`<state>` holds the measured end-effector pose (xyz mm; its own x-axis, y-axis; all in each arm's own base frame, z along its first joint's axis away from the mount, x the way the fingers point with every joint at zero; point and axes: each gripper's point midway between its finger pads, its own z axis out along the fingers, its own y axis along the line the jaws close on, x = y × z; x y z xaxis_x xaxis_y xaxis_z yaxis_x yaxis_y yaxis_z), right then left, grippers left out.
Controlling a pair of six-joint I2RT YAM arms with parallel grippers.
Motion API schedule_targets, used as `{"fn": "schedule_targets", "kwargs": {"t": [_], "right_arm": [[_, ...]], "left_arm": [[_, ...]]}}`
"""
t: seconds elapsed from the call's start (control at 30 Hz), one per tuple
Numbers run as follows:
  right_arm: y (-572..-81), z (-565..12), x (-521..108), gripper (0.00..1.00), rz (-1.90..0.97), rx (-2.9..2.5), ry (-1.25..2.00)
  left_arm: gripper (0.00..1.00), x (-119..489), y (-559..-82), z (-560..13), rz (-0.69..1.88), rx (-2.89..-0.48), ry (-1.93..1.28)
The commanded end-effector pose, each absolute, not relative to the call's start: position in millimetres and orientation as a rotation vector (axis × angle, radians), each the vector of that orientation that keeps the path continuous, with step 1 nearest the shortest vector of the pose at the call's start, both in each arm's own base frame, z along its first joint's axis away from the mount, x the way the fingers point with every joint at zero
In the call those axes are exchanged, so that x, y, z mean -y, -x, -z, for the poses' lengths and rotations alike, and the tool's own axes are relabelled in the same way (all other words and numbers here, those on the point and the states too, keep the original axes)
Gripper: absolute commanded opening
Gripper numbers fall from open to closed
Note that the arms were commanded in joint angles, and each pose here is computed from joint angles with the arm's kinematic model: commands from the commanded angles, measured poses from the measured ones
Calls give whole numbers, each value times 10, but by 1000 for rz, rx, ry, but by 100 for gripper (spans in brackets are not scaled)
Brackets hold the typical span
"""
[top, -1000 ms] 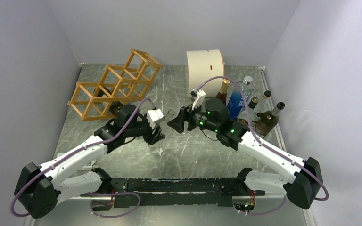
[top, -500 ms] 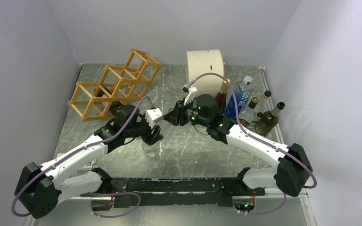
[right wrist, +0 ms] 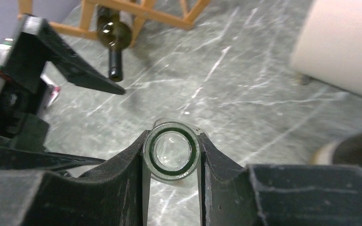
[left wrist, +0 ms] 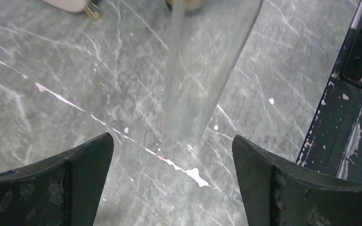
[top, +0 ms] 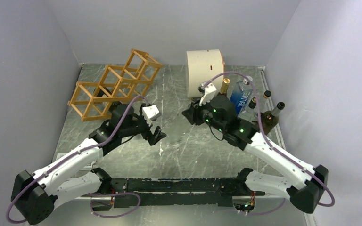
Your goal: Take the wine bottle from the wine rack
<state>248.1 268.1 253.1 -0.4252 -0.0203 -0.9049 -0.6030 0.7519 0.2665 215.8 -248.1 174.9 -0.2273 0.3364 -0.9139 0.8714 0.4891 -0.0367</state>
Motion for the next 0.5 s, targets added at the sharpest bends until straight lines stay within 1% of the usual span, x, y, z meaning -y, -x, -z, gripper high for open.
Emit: {"fn": "schedule_targets", "kwargs": {"t": [0.0,0.27,0.47], "right_arm": [[-2549,-2974,-2126,0,-464,-1823,386],[-2571,-3143,-1314,0,-131,-1809,150],[-2631,-3042,-1122,0,-8,-1830,46]], "left_arm": [[99,2465,-2261,-2075,669,-1679,-950],[99,2348,-2369,-2167,588,-1675,-871],[99,2320,-2371,-2197,580,-1669,-853]]}}
